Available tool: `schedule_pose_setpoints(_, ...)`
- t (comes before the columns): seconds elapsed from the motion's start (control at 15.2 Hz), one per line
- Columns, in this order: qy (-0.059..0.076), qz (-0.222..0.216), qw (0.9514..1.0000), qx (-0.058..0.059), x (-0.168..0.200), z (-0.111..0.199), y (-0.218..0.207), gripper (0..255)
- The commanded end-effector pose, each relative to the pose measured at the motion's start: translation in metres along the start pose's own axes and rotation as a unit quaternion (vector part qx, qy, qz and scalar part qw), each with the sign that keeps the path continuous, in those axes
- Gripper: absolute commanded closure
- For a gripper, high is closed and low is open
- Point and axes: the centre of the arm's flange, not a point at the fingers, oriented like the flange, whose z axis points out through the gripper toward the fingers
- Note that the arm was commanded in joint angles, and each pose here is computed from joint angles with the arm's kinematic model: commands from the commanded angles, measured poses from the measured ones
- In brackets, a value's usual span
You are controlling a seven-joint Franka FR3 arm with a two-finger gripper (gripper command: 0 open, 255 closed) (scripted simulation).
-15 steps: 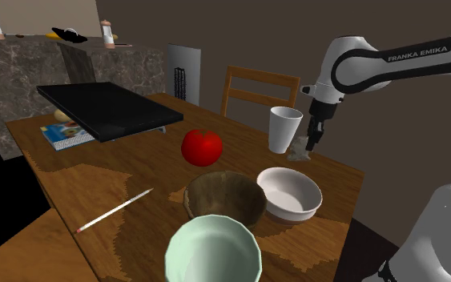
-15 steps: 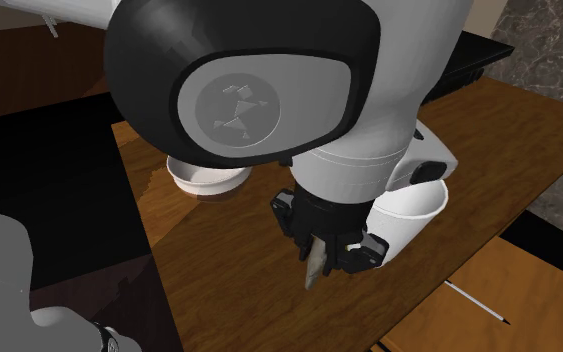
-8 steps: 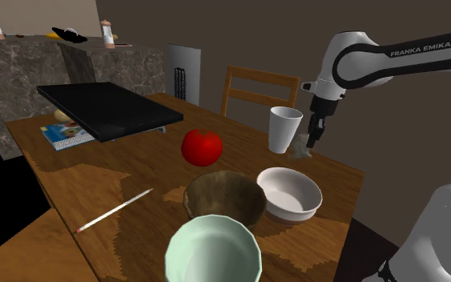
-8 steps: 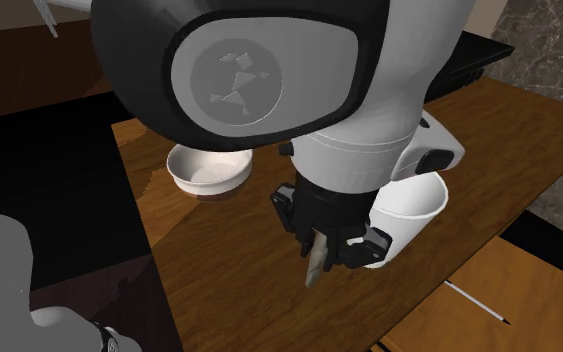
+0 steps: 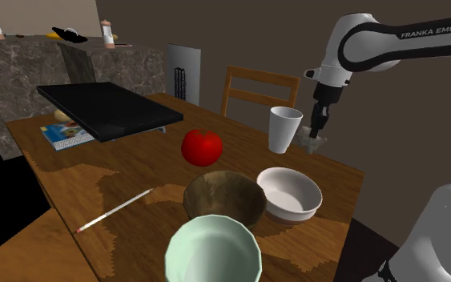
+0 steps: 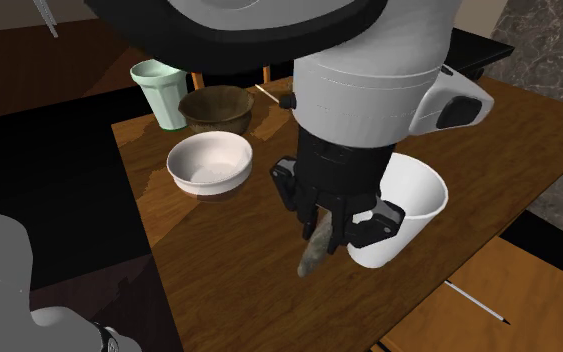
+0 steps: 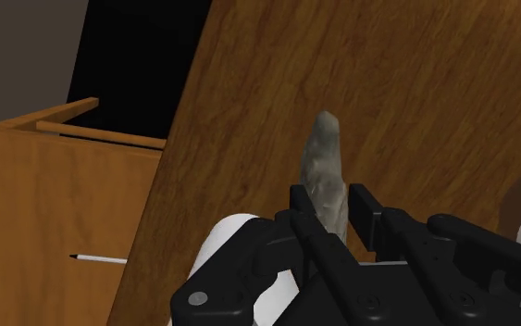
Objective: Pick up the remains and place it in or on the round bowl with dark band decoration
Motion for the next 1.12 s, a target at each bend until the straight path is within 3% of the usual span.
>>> schedule_pose_setpoints(0.0,0.0,0.0,1.0,0.0,-0.001,-0.012,-0.001,255)
schedule_pose_setpoints(1.06,0.0,0.0,1.0,0.0,0.001,-0.096,-0.004,255)
